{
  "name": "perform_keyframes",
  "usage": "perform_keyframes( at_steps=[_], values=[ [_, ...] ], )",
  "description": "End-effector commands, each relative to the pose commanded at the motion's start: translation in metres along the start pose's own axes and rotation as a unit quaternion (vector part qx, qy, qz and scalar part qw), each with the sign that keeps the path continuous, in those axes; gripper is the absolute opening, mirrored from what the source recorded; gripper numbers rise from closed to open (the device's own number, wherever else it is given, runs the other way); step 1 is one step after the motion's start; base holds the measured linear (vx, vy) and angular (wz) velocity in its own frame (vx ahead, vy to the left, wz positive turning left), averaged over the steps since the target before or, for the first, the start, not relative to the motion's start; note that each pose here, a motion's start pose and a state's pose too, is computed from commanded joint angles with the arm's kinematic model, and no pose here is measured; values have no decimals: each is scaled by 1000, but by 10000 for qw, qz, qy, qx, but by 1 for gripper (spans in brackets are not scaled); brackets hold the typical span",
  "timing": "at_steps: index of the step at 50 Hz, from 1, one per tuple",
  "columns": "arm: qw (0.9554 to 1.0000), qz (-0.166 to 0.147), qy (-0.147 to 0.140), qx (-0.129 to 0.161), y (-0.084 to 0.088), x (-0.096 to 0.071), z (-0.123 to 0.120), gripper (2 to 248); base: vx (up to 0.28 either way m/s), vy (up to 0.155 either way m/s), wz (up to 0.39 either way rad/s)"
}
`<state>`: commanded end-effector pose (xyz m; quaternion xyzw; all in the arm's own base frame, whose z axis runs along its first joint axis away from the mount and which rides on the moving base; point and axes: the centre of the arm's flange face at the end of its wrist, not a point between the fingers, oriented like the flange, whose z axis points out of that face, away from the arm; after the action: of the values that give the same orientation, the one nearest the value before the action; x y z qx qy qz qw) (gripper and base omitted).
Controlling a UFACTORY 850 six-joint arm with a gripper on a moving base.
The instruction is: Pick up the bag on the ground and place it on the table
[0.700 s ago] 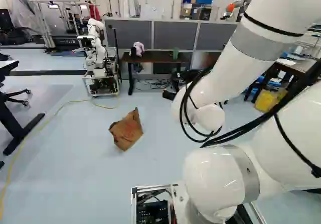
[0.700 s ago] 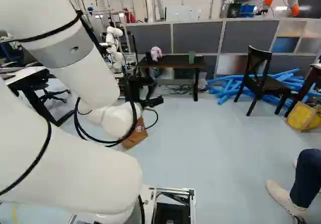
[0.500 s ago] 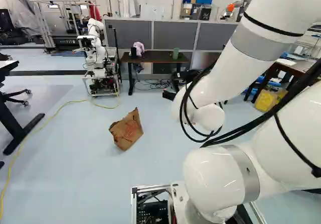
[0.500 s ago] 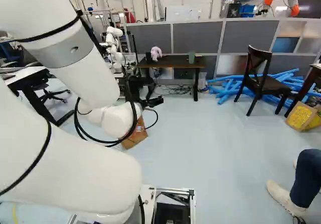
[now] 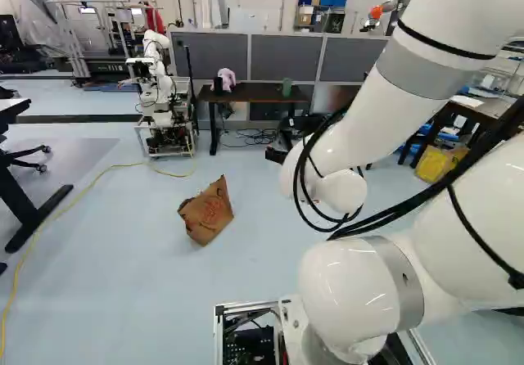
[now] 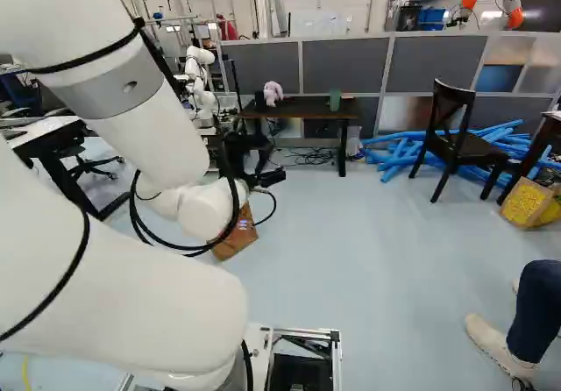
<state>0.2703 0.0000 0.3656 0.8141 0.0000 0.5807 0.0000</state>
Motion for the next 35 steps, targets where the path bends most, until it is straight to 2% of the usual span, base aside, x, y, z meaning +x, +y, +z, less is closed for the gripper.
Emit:
perform_keyframes(
  at_steps=[13, 35],
  values=[
    [10000, 0, 0, 0, 0, 0, 0, 247, 10, 0, -1],
    [10000, 0, 0, 0, 0, 0, 0, 247, 64, 1, -2]
  ],
)
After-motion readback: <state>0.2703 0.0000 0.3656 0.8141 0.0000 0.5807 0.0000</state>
